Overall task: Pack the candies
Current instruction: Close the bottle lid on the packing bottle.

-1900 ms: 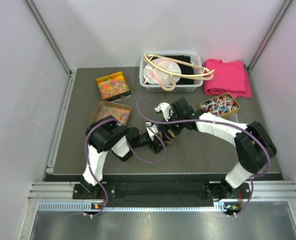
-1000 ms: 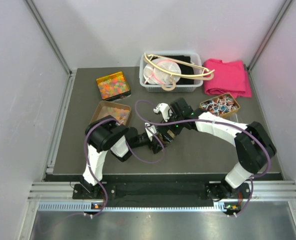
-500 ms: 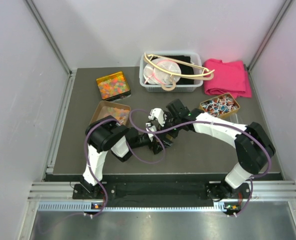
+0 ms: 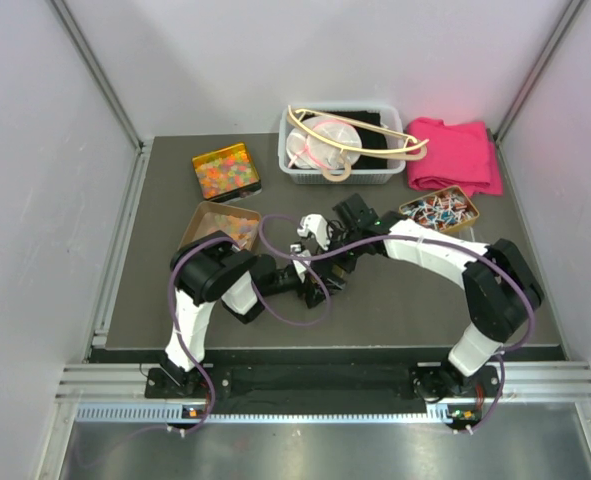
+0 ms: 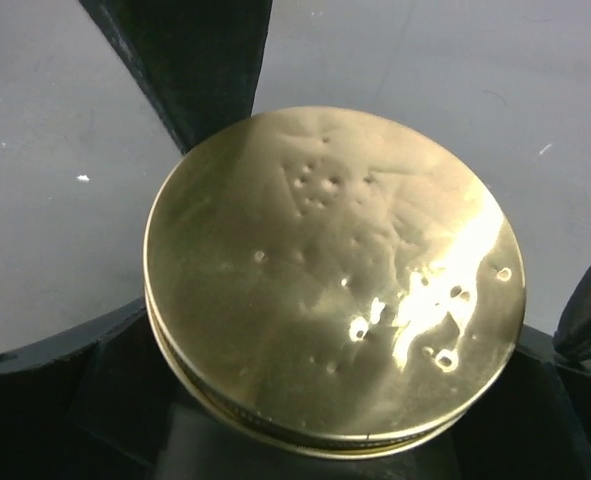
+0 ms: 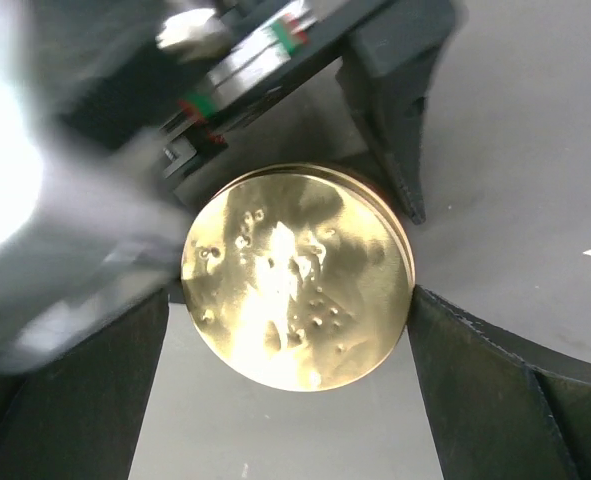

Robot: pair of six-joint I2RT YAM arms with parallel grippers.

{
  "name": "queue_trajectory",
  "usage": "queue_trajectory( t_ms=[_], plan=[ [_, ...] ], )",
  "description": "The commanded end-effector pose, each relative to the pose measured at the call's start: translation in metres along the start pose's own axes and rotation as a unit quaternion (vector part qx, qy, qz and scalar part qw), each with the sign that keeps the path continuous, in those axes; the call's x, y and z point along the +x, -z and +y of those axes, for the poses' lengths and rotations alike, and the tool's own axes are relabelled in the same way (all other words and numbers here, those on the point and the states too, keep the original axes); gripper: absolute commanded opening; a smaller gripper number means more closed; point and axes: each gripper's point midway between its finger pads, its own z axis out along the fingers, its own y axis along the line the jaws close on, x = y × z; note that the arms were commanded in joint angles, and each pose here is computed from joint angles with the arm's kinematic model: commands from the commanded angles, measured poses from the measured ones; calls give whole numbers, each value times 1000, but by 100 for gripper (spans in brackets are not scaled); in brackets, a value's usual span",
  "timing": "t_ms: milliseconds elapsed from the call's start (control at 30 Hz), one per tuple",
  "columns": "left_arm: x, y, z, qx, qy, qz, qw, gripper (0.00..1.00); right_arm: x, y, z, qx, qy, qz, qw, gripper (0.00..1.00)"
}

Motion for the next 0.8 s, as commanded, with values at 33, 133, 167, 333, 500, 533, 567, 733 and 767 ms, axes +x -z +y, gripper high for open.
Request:
queue_trajectory(
  t_ms=[33, 133, 167, 333, 500, 533, 567, 733, 767],
  plan=[
    [-50, -11, 9, -22, -48, -97, 994, 99, 18, -9, 31, -106, -124, 27, 986, 99],
    [-51, -11, 9, -22, -49, -98, 994, 99, 17, -3, 24, -101, -129, 24, 986, 99],
    [-50, -12, 9, -22, -49, -97, 994, 99, 17, -2, 22, -100, -130, 21, 986, 99],
    [-49, -12, 10, -22, -48, -96, 994, 99, 15, 10, 26, -109, -122, 14, 986, 99],
    [-49, -11, 10, -24, -48, -96, 994, 99, 9, 19, 35, -135, -116, 9, 984, 99],
    [-49, -11, 10, -24, -48, -96, 994, 99, 9, 19, 35, -136, -117, 8, 984, 99],
    [-49, -11, 10, -24, -47, -95, 994, 99, 8, 21, 34, -137, -119, 7, 983, 99],
    [-49, -11, 10, -24, -48, -96, 994, 99, 7, 24, 26, -146, -140, -3, 979, 99],
    [-49, -11, 10, -24, -47, -95, 994, 99, 8, 24, 21, -138, -151, -4, 979, 99]
  ],
)
